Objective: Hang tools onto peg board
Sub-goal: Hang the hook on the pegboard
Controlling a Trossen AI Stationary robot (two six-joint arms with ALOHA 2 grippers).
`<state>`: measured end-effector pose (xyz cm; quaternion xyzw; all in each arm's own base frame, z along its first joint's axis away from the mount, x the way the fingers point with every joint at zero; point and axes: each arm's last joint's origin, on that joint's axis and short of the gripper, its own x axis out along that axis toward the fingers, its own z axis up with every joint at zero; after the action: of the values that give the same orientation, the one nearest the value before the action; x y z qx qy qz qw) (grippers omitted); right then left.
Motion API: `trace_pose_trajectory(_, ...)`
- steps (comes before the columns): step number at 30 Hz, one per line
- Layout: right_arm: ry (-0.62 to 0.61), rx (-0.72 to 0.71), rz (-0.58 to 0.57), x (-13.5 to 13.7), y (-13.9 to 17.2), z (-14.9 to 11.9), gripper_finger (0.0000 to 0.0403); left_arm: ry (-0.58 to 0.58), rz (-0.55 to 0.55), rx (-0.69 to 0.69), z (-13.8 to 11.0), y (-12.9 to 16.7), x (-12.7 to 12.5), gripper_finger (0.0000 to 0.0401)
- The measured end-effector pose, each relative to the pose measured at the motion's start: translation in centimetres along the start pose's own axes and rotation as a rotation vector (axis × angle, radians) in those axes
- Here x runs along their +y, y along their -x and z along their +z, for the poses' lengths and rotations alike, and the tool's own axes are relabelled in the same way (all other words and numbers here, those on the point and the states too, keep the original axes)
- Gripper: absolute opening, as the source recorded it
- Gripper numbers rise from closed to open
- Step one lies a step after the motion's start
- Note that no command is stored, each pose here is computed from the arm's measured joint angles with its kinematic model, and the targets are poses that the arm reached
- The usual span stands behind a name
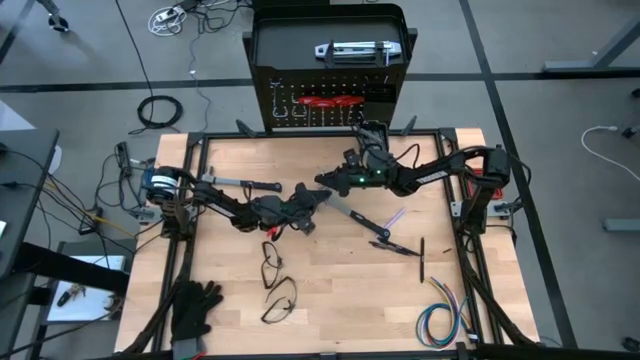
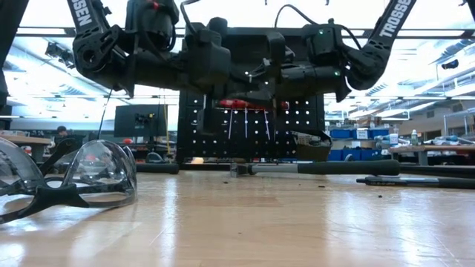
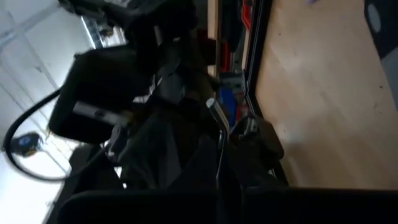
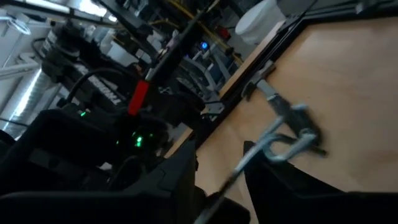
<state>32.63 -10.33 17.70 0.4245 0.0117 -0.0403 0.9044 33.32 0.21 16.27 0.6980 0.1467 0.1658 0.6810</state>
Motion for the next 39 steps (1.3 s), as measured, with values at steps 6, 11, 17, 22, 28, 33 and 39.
trace_pose_trajectory(6, -0.024, -0.023, 0.044, -1.4, 1.8, 0.2, 0.0158, 0.052, 0.014, 0.003, -0.1, 0.0, 0.1, 0.0)
trace_pose_trajectory(11, -0.029, 0.015, 0.053, -2.5, 3.1, -0.2, 0.016, 0.053, 0.015, -0.002, -0.1, 0.0, 0.1, 0.0)
trace_pose_trajectory(17, 0.052, 0.078, 0.099, -2.7, 4.2, -0.6, 0.0158, 0.057, 0.017, 0.036, -0.5, -0.2, 0.1, 0.0)
trace_pose_trajectory(22, 0.179, 0.077, -0.047, -1.2, 4.1, -1.4, 0.0158, 0.13, 0.021, 0.066, -1.6, -0.6, 0.1, 0.0)
trace_pose_trajectory(28, 0.408, -0.004, -0.384, 0.6, 4.8, -2.1, 0.0158, 0.147, 0.024, 0.063, -3.0, -1.2, 0.2, 0.0)
trace_pose_trajectory(33, 0.631, -0.075, -0.528, 1.8, 4.8, -2.5, 0.0158, 0.21, 0.01, -0.022, -4.9, -1.9, 0.0, 0.0)
trace_pose_trajectory(39, 0.977, 0.024, -0.525, 2.6, 4.6, -3.5, 0.0158, 0.252, 0.034, -0.139, -6.5, -1.4, -0.4, 0.0)
